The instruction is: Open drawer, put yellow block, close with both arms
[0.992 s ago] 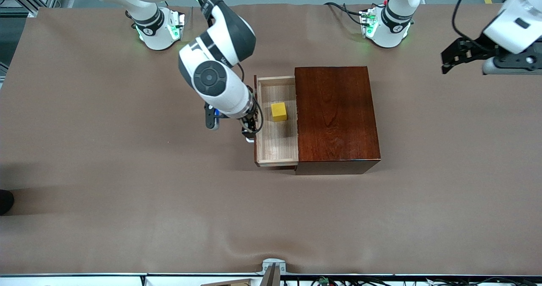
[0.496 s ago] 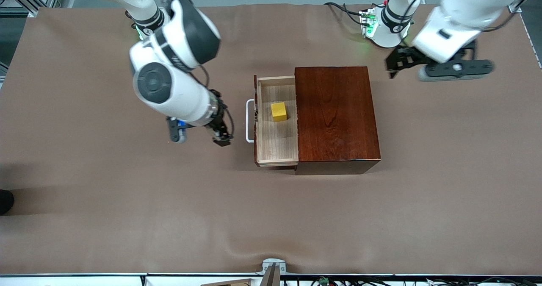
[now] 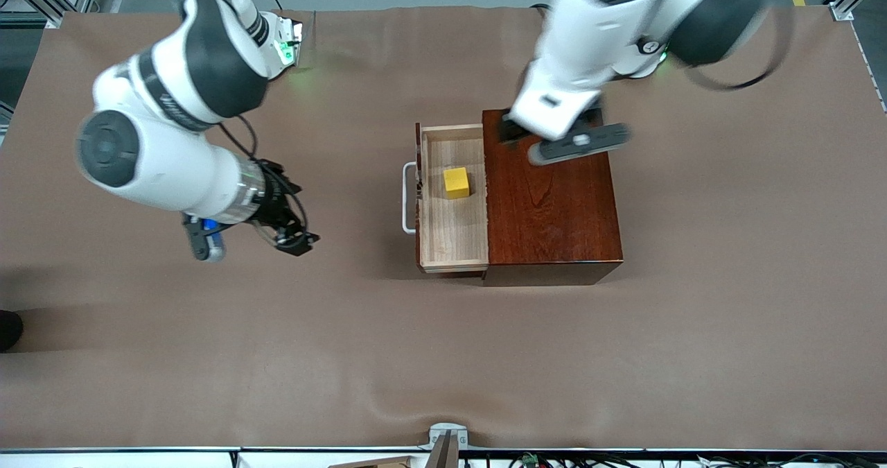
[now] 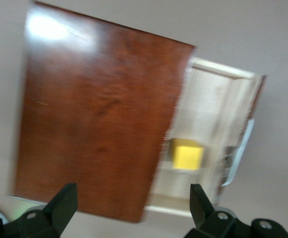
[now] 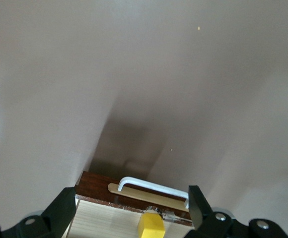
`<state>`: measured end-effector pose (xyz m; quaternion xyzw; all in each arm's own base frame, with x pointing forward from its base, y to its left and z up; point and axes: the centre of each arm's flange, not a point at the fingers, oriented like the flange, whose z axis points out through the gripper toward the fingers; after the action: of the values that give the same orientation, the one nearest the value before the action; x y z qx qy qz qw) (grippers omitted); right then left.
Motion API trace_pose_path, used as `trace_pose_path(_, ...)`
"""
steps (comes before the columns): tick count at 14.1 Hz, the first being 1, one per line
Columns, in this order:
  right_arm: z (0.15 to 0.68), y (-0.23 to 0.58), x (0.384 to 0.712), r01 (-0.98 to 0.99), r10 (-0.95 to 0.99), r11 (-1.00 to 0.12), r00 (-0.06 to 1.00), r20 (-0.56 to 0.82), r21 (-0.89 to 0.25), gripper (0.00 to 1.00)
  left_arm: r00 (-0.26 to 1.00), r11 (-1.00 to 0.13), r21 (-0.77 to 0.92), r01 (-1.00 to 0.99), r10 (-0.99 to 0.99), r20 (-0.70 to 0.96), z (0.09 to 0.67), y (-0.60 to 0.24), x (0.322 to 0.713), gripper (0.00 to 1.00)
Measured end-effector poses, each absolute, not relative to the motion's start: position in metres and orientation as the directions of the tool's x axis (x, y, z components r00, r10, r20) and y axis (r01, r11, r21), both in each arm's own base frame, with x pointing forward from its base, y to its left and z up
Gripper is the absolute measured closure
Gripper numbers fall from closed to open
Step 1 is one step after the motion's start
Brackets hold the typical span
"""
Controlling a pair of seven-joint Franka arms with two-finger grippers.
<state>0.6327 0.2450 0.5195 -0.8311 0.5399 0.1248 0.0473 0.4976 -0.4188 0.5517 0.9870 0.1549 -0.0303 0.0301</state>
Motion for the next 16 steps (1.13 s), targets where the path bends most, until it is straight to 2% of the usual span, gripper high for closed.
trace_pose_path(4,0.534,0.21,0.638,-0.857,-0.834,-0.514,0.495,-0.244,0.018,0.0,0.839,-0.82,0.178,0.543,0.532,-0.109,0.495,-0.518,0.483,0.0)
trace_pose_path(6,0.548,0.201,0.635,-0.803,-0.783,-0.597,0.585,-0.209,-0.012,0.0,0.795,-0.77,0.202,0.605,0.599,-0.1,0.468,-0.552,0.474,0.0)
trace_pose_path(10,0.561,0.166,0.63,-0.722,-0.705,-0.691,0.676,-0.213,-0.004,0.0,0.712,-0.686,0.249,0.683,0.702,-0.016,0.413,-0.626,0.437,0.0)
trace_pose_path(12,0.566,0.142,0.63,-0.669,-0.65,-0.743,0.727,-0.222,-0.014,0.0,0.652,-0.622,0.275,0.733,0.758,-0.025,0.38,-0.651,0.42,0.0)
trace_pose_path(16,0.583,0.101,0.626,-0.575,-0.555,-0.817,0.803,-0.216,-0.043,0.0,0.528,-0.5,0.301,0.812,0.849,-0.016,0.317,-0.662,0.422,0.0)
